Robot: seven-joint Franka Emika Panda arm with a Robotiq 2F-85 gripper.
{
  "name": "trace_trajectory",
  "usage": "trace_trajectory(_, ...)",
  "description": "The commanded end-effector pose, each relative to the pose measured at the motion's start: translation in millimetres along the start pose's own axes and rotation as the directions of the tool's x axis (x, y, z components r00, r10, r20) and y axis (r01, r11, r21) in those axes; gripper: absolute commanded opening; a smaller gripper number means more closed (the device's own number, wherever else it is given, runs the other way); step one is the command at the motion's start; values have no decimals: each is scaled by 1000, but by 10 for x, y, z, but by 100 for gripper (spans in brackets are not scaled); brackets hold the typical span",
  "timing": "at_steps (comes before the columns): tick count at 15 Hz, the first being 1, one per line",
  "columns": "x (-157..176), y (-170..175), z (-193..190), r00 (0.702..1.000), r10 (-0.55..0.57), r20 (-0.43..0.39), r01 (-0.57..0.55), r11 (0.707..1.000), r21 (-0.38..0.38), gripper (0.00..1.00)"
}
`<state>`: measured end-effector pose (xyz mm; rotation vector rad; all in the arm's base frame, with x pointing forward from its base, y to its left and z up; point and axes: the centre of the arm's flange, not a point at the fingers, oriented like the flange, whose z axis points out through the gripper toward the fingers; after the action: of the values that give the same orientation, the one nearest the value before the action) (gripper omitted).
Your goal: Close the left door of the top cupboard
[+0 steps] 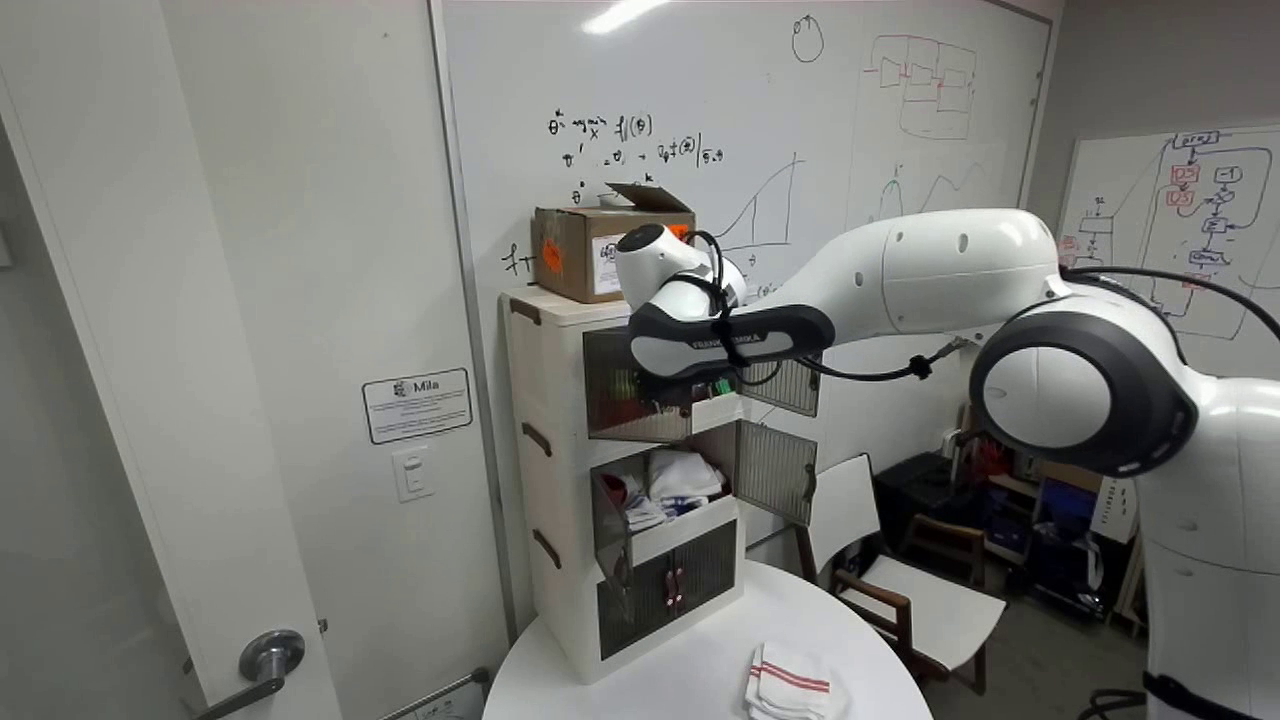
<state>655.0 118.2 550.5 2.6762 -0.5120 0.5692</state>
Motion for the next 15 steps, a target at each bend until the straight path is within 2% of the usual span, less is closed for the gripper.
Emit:
trace_trajectory(1,307,-44,83,999,26,-24,-27,998,-54,100)
trace_trajectory(5,477,26,204,999,26,-42,-29,997,-68,100)
trace_trajectory(15,839,83,259,990,-98,-101,96,995,-33,100)
